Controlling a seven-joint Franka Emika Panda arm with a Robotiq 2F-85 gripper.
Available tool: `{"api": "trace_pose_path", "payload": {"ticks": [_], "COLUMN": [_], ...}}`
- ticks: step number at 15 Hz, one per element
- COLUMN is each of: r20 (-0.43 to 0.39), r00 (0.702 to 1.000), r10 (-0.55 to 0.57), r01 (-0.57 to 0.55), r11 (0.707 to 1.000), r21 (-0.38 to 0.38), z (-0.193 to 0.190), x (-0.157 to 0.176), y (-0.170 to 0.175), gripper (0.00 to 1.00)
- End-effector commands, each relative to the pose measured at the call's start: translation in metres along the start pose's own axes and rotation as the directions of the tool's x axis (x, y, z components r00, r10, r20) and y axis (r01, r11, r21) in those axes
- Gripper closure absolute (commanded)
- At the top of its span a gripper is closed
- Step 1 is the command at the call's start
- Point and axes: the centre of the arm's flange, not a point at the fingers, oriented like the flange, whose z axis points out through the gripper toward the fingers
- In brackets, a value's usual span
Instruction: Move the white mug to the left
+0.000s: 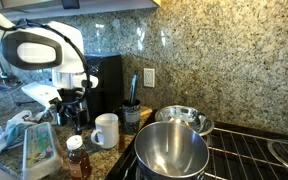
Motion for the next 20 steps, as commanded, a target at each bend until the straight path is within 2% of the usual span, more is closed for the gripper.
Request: {"api": "trace_pose_path", "payload": {"ticks": [1,7,10,13,20], "r20": [0.031,0.06,0.059,0.057,0.059], "r00": [0.999,0.997,0.996,0.992,0.982], "r10": [-0.034,-0.045,-0.073,-0.109,-0.182], "r01": [0.034,0.042,0.07,0.105,0.178], "r11": [0.999,0.998,0.996,0.992,0.981], "r21": [0.016,0.049,0.055,0.064,0.072], "z": [0.014,0.043,0.049,0.049,0.039], "x": [0.031,0.049,0.055,0.062,0.069], "y": [0.03,0.104,0.124,0.128,0.102], "gripper": [0.0,0.0,0.0,0.0,0.0]}}
